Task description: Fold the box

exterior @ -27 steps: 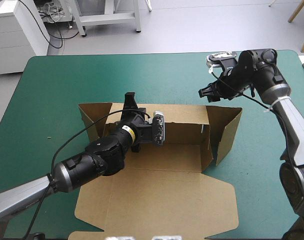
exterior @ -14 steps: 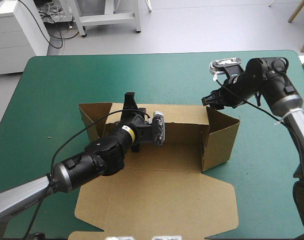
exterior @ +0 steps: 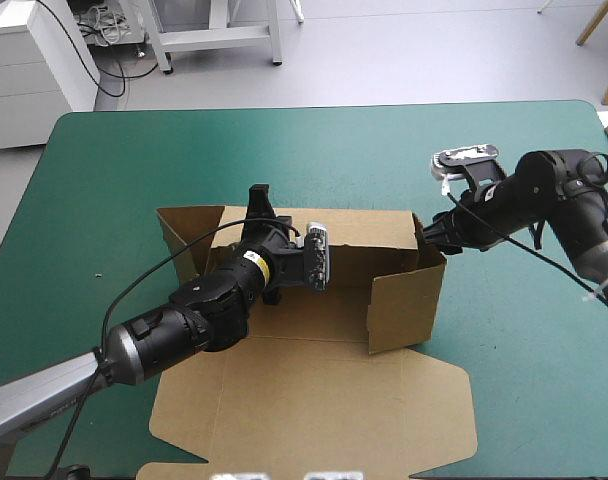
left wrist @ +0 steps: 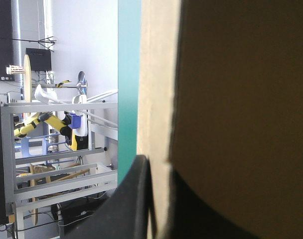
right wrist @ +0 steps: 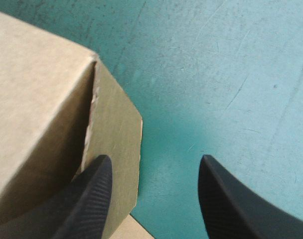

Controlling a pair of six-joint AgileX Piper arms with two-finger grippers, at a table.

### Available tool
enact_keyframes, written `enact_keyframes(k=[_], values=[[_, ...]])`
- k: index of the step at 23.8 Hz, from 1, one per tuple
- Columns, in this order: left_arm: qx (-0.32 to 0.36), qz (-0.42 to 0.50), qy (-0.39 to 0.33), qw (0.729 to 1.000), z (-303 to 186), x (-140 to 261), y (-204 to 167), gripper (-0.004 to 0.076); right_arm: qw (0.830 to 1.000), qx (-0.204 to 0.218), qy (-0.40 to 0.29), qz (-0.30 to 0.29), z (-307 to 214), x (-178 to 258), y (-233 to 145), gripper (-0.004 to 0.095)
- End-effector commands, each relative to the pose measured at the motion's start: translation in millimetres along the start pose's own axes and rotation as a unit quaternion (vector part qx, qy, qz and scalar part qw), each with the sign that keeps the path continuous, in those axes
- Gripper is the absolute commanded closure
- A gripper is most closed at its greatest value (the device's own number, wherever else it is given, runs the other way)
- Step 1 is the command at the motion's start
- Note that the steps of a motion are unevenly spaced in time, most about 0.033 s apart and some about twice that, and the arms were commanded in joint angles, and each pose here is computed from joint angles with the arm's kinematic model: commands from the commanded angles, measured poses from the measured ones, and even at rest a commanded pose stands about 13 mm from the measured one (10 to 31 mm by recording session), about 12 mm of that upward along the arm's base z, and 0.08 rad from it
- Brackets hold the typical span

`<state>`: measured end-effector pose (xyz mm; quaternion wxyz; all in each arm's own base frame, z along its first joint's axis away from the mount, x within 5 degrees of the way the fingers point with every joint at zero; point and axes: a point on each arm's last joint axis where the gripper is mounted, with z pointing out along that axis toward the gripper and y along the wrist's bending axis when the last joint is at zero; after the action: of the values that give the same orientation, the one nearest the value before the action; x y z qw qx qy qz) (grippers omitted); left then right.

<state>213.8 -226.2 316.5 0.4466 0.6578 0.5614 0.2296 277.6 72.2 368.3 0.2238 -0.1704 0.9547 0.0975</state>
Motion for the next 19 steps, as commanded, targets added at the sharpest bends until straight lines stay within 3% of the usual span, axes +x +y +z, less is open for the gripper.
enact_keyframes(k=[1, 10, 19], values=[[0.000, -0.030, -0.044, 0.999, -7.4, -8.7, 4.0, 0.0731, 0.998, -0.019, -0.063, -0.023, -28.4, 6.7, 10.3, 0.0425], [0.000, -0.034, -0.044, 0.998, -7.4, -8.7, 4.0, 0.0731, 0.997, -0.044, -0.044, -0.036, -7.1, 44.1, 14.8, 0.0425], [0.000, -0.035, -0.044, 0.998, -7.4, -8.7, 3.9, 0.0731, 0.983, -0.133, -0.102, -0.075, 1.0, 66.4, 33.0, 0.0425]])
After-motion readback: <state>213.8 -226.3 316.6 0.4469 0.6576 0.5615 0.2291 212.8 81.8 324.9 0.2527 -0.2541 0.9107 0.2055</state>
